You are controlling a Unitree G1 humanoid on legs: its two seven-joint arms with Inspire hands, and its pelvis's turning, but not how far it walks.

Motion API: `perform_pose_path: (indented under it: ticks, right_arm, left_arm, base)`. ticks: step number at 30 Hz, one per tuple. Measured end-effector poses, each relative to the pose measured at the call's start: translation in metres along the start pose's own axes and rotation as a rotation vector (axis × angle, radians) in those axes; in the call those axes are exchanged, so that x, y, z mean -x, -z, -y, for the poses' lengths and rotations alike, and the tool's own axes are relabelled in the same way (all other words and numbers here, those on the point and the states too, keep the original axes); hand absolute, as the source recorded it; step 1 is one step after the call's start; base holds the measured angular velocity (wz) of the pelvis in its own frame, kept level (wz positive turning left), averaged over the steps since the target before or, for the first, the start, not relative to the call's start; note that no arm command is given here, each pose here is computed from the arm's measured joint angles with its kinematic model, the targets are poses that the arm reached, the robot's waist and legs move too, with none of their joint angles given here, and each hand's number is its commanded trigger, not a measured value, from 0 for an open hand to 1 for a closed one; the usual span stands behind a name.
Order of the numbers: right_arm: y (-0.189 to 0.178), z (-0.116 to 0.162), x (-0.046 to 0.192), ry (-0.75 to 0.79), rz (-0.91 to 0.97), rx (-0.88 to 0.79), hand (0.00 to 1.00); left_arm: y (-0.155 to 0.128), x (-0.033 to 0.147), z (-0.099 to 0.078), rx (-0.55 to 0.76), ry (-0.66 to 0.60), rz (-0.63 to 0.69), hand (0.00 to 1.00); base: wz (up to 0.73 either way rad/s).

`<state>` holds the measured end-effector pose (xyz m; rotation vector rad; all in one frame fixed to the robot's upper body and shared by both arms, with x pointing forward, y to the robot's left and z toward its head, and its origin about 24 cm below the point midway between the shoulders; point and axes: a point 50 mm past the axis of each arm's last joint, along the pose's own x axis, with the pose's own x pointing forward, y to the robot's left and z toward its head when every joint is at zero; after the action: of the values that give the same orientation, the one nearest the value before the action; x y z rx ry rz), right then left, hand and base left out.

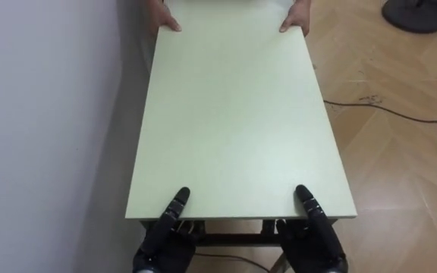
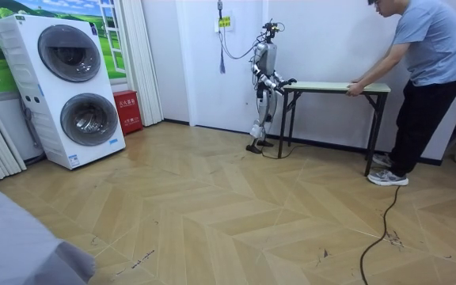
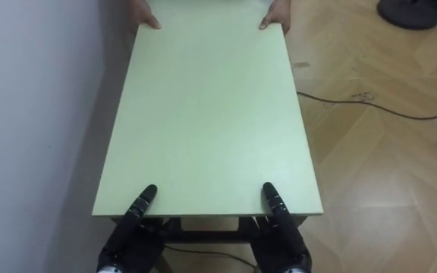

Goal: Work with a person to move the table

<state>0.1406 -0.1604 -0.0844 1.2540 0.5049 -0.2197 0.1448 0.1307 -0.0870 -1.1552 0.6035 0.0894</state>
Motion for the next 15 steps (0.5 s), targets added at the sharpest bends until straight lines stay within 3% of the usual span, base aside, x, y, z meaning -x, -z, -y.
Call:
perform_pose_path:
  ticks: [15]
  right_arm:
    - [0.008,0.017,-0.009,0.004,-0.035,0.007,1.00]
  left_arm:
    - [0.001,0.004,-0.026,-0.033,-0.035,-0.020,1.00]
  base:
    - [-0.04]
